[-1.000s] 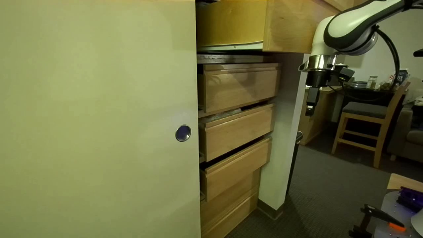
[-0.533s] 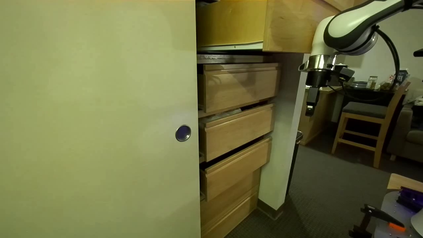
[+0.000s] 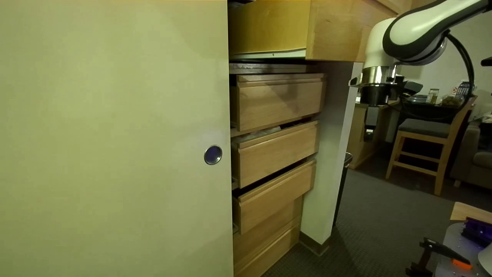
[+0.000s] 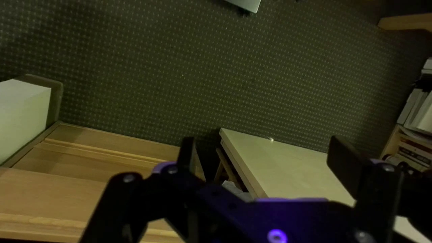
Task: Close the open drawer
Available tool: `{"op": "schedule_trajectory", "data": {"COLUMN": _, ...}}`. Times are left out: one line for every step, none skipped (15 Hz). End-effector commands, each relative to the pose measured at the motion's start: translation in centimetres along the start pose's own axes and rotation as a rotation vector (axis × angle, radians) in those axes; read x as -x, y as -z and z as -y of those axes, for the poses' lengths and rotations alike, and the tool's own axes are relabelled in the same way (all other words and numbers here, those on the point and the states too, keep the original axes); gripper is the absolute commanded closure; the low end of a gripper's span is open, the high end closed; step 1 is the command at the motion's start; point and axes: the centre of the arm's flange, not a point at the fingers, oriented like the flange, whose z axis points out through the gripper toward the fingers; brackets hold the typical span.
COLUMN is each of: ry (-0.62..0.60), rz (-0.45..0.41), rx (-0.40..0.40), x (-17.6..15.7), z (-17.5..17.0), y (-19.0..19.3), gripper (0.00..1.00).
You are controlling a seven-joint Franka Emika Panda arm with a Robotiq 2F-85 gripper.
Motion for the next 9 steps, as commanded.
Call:
{"op": "schedule_trajectory", "data": {"ry": 0.102, "rz": 0.018, "rx": 0.022, "x": 4.4, "z": 2.7, "y": 0.5, "gripper": 0.00}}
{"op": "schedule_trajectory", "data": {"ry": 0.123, "rz": 0.019, "rx": 0.027, "x": 5.1, "z": 3.3, "y": 1.0, "gripper": 0.00}}
{"op": "schedule_trajectory", "data": {"ry": 0.145, "rz": 0.019, "rx": 0.035, "x": 5.8, "z": 3.8, "y": 1.6, "gripper": 0.00}}
{"op": "schedule_trajectory", "data": {"ry": 0.168, "rz": 0.017, "rx": 0.047, "x": 6.4, "z": 4.2, "y": 2.3, "gripper": 0.00}}
{"op": "schedule_trajectory", "data": {"ry": 0.193, "rz": 0.015, "rx": 0.067, "x": 6.9, "z": 4.5, "y": 3.2, "gripper": 0.00}}
{"op": "schedule_trajectory", "data": {"ry": 0.219, "rz": 0.014, "rx": 0.086, "x": 7.4, "z": 4.8, "y": 3.9, "gripper": 0.00}}
{"op": "schedule_trajectory", "data": {"ry": 0.253, "rz": 0.009, "rx": 0.111, "x": 7.8, "z": 5.0, "y": 4.7, "gripper": 0.00}}
{"op": "schedule_trajectory", "data": {"ry": 0.284, "rz": 0.003, "rx": 0.137, "x": 8.3, "z": 5.3, "y": 5.5, "gripper": 0.00}}
{"op": "schedule_trajectory", "data": {"ry": 0.315, "rz": -0.010, "rx": 0.167, "x": 8.7, "z": 5.5, "y": 6.4, "gripper": 0.00}}
